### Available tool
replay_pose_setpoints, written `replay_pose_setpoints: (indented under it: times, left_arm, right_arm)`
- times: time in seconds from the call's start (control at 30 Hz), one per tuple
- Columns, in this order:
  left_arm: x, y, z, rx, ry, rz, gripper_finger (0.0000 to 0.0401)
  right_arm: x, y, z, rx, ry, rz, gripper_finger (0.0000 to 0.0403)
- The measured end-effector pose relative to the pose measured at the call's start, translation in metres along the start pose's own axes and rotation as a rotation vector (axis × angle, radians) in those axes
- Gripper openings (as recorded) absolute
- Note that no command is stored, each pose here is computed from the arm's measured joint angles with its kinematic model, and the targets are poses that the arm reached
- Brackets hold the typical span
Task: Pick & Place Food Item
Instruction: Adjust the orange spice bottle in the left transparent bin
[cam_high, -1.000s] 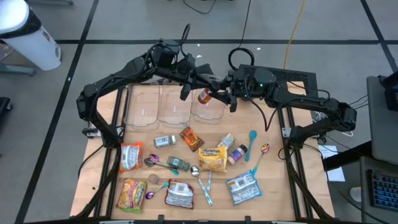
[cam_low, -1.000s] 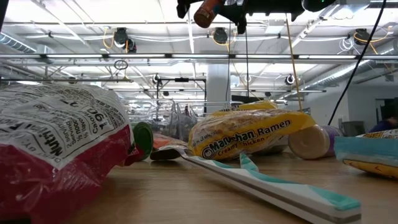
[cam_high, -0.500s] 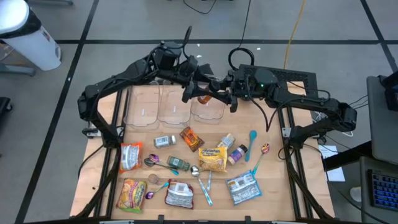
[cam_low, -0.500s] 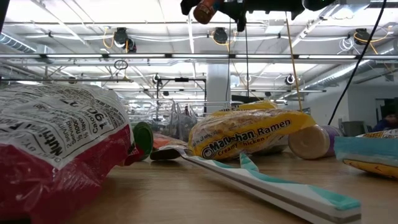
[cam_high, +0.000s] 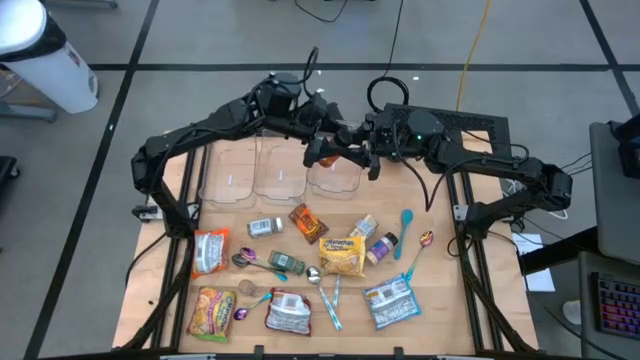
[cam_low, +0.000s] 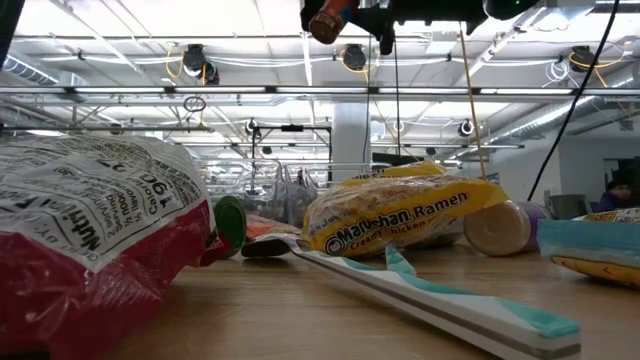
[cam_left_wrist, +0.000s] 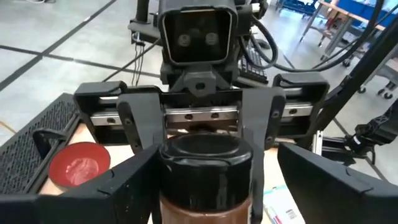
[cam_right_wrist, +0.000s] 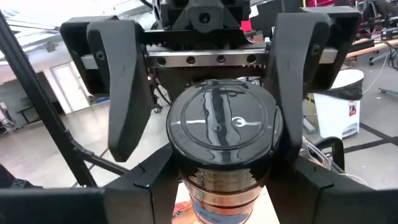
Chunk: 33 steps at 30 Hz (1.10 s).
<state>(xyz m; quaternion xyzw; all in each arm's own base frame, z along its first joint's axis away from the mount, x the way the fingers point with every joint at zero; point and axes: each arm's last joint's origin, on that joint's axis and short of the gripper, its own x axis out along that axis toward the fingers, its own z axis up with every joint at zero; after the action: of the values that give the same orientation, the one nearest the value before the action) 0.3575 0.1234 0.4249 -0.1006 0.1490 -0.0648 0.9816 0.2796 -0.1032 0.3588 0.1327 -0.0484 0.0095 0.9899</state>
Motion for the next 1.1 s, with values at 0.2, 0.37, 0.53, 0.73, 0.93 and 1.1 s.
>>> replay_pose_setpoints:
  times: [0.2,0.37,0.53,0.73,0.93,1.1]
  left_arm:
    - [0.0007,-0.0009,0.0007,0.019,-0.007,0.037,0.0286]
    - [0.0011,-0.0004,0.0004,0.014,-0.007,0.047,0.0239]
    - [0.0024,-0.0003,0.0002,0.019,-0.007,0.058,0.0209]
    - [0.0028,-0.001,0.0002,0.04,-0.007,0.06,0.0209]
    - [0.0021,0.0,0.0025,0.047,-0.029,0.063,0.0209]
    - [-0.0007,0.0068,0.0032,0.017,-0.037,0.073,0.0209]
  right_arm:
    - [0.0,0.0001,0.0002,-0.003,-0.002,0.001,0.0191]
    - [0.0,0.0002,0.0001,-0.006,0.0,0.005,0.0188]
    - [0.0005,0.0014,-0.0005,-0.005,0.003,0.01,0.019]
    - [0.0007,0.0018,-0.0007,-0.013,0.002,0.009,0.0189]
    - [0.0003,0.0022,0.0002,-0.016,-0.005,0.007,0.0213]
    - [0.0003,0.0017,0.0004,-0.007,-0.009,-0.004,0.0231]
